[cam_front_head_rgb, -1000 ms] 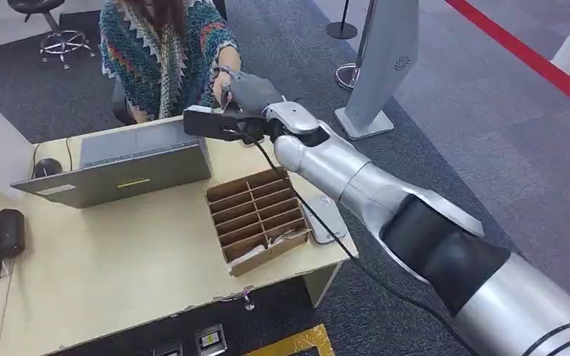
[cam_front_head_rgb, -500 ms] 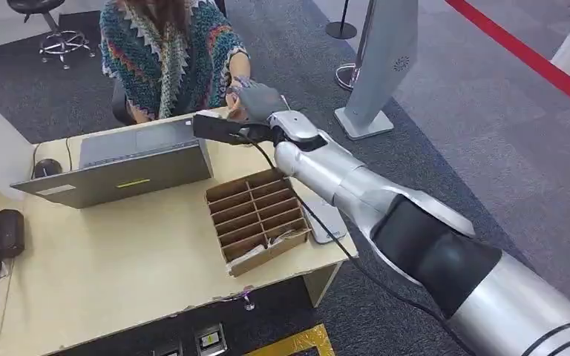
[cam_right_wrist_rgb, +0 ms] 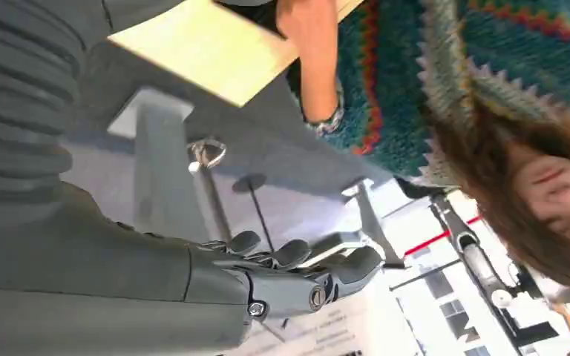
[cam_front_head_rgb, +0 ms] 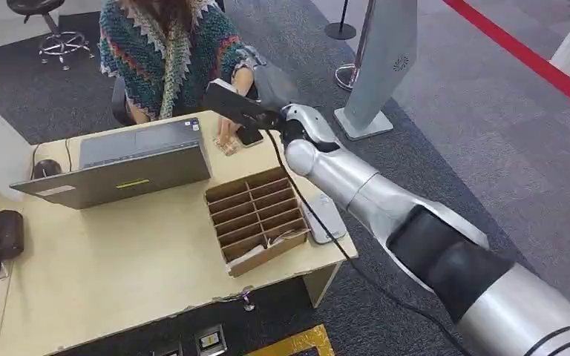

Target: Pass the card to the sensor for recognition and then transmit it.

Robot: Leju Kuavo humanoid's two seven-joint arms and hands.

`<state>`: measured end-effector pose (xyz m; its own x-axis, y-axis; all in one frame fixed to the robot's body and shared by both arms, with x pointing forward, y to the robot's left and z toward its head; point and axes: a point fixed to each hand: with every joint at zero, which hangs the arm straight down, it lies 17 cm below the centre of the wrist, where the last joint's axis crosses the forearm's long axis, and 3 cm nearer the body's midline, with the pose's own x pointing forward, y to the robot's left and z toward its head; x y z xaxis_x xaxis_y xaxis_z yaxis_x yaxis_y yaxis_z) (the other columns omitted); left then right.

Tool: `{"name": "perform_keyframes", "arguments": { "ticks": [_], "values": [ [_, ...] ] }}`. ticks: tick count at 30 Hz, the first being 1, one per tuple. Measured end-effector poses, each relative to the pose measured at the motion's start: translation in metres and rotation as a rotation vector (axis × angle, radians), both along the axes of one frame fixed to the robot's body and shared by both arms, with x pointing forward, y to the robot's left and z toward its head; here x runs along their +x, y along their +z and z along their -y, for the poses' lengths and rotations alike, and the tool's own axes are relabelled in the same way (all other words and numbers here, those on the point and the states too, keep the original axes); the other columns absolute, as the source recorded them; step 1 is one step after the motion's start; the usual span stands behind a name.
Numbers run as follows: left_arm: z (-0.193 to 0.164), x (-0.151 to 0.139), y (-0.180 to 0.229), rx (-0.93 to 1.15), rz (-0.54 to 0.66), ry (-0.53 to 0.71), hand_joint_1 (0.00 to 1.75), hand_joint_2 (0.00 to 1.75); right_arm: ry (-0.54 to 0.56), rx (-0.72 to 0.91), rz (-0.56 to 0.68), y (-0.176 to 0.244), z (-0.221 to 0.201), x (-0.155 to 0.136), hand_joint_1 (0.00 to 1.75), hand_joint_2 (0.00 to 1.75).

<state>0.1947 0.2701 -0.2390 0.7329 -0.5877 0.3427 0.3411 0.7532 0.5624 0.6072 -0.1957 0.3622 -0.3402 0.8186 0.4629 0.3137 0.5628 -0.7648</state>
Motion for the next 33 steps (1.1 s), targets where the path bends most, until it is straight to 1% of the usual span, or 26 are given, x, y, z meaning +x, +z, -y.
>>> {"name": "perform_keyframes", "arguments": {
  "ticks": [4,8,10,14,20,25,26,27,28,30,31,33],
  "values": [
    [-0.002,-0.009,-0.002,-0.007,0.002,0.015,0.0,0.0,0.121,0.132,-0.008,-0.01,-0.003,-0.035,0.0,1.75],
    [-0.002,-0.012,-0.003,-0.016,0.005,0.022,0.0,0.0,0.253,0.211,-0.032,-0.021,-0.007,-0.074,0.0,1.75],
    [-0.003,-0.015,-0.004,-0.02,0.003,0.033,0.0,0.0,0.296,0.233,-0.043,-0.028,-0.005,-0.092,0.0,1.75],
    [-0.004,-0.02,-0.005,-0.025,0.001,0.047,0.0,0.0,0.322,0.223,-0.055,-0.039,0.005,-0.119,0.0,1.75],
    [-0.008,-0.025,-0.006,-0.027,0.003,0.074,0.0,0.0,0.304,0.173,-0.087,-0.062,0.02,-0.143,0.0,1.75],
    [-0.009,-0.025,-0.006,-0.027,0.006,0.082,0.0,0.0,0.238,0.083,-0.195,-0.104,0.034,-0.159,0.0,1.75],
    [-0.009,-0.025,-0.006,-0.027,0.005,0.082,0.0,0.0,0.217,0.053,-0.213,-0.111,0.037,-0.161,0.0,1.75],
    [-0.009,-0.024,-0.006,-0.027,0.006,0.082,0.0,0.0,0.151,-0.052,-0.246,-0.125,0.045,-0.161,0.0,1.75],
    [-0.009,-0.024,-0.005,-0.027,0.007,0.082,0.0,0.0,0.139,-0.072,-0.253,-0.128,0.046,-0.161,0.0,1.75],
    [-0.009,-0.023,-0.005,-0.027,0.005,0.084,0.0,0.0,0.017,-0.255,-0.316,-0.156,0.064,-0.162,0.0,1.75],
    [-0.009,-0.024,-0.006,-0.027,0.003,0.084,0.0,0.0,-0.001,-0.293,-0.33,-0.164,0.067,-0.164,0.0,1.75],
    [-0.009,-0.024,-0.006,-0.026,0.001,0.085,0.0,0.0,-0.003,-0.323,-0.348,-0.171,0.066,-0.166,0.0,1.75]
  ]
}}
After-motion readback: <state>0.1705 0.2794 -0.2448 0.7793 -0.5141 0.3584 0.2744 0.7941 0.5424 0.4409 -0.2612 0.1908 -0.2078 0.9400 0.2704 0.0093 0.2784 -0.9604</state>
